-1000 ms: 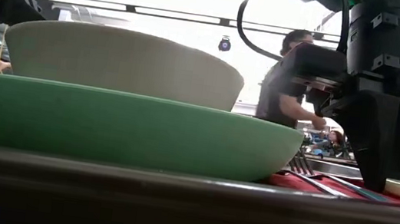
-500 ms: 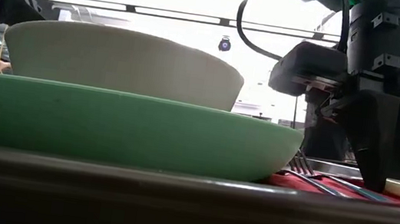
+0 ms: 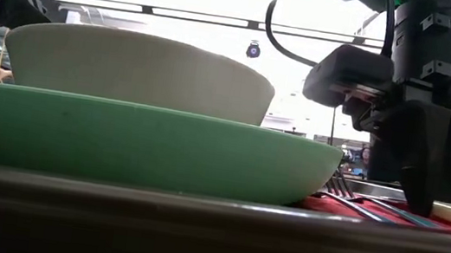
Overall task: Set up tray
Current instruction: Put the table knife on the table napkin to the right of the fork on the serving tray, then return to Home Position
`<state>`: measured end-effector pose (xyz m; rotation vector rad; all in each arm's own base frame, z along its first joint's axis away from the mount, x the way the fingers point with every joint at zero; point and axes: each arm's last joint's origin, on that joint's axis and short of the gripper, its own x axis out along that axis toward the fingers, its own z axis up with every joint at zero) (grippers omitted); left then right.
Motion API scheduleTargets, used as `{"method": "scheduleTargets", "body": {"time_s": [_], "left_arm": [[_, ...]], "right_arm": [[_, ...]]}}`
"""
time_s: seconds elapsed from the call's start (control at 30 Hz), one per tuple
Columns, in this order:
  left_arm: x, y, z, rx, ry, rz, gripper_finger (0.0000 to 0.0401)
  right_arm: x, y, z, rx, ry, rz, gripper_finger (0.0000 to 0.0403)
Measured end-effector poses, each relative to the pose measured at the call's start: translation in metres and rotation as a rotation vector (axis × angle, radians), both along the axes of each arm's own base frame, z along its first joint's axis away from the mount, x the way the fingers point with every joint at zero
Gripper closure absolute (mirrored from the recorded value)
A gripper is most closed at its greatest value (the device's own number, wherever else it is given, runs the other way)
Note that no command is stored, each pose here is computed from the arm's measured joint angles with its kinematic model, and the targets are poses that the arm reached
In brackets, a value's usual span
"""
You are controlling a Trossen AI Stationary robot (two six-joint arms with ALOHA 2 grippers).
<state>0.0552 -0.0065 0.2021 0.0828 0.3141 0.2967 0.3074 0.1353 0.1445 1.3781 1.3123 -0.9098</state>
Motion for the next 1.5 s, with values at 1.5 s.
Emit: {"method": "scheduleTargets", "body": {"time_s": [1.5], "left_arm": [[0.001,0.000,0.002,-0.010,-0.019,0.000,0.0332]], "right_arm": [[-0.012,-0.006,0.029,-0.007,-0.017,0.011,0.0292]]}}
